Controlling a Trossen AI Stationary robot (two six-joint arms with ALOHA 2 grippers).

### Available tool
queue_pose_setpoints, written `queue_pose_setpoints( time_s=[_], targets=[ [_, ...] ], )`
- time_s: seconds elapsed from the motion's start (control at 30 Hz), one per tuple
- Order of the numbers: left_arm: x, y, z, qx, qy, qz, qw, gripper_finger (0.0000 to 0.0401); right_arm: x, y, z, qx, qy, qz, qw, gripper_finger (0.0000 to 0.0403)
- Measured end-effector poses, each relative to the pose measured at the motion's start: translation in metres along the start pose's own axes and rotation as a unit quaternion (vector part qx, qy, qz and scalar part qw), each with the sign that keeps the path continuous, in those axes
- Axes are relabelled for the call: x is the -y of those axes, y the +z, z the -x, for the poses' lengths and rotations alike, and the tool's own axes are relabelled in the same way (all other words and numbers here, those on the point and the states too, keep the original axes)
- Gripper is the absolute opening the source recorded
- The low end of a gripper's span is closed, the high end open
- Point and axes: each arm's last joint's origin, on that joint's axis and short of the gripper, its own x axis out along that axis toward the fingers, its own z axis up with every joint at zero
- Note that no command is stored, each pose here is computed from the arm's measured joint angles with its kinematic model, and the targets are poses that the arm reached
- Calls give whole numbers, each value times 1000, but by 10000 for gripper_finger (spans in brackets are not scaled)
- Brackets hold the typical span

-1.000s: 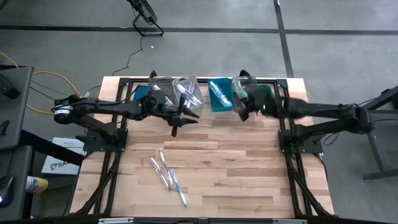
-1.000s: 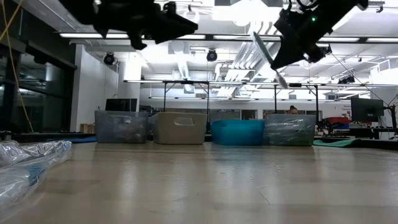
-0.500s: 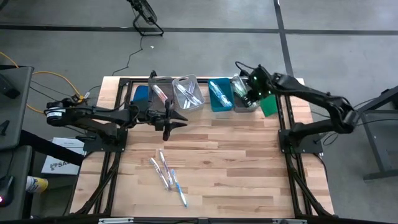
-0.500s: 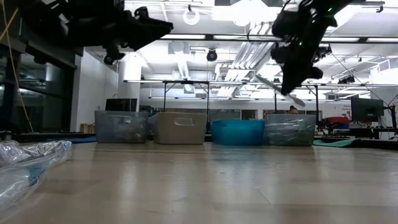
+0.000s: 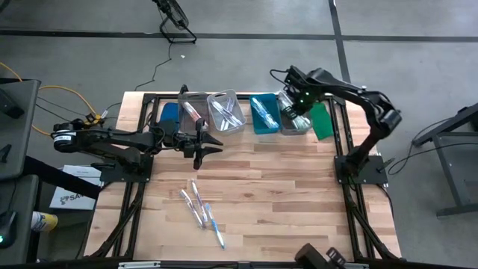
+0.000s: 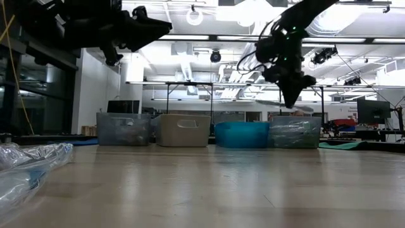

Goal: Pick & Place Toothbrushes
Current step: Put the green toothbrush into the right black bin

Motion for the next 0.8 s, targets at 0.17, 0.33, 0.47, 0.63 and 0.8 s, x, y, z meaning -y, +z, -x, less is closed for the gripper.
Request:
queue_pose_setpoints(
  time_s=[0.17,0.33,0.47,0.63,0.8],
  targets=[
    [0,0,0,1,1,-8,1000,97,-1,10,-14,-11,-13,3,1000,12],
    [0,0,0,0,0,-10,1000,97,4,13,-25,-36,-29,-10,999,12],
    [0,0,0,1,-1,-11,1000,97,8,14,-28,-43,-32,-27,998,13],
    [0,0,0,1,-1,-11,1000,97,10,15,-30,-41,-31,-30,998,13],
    [0,0,0,0,-1,-11,1000,97,12,16,-30,-41,-24,-35,998,13]
  ],
)
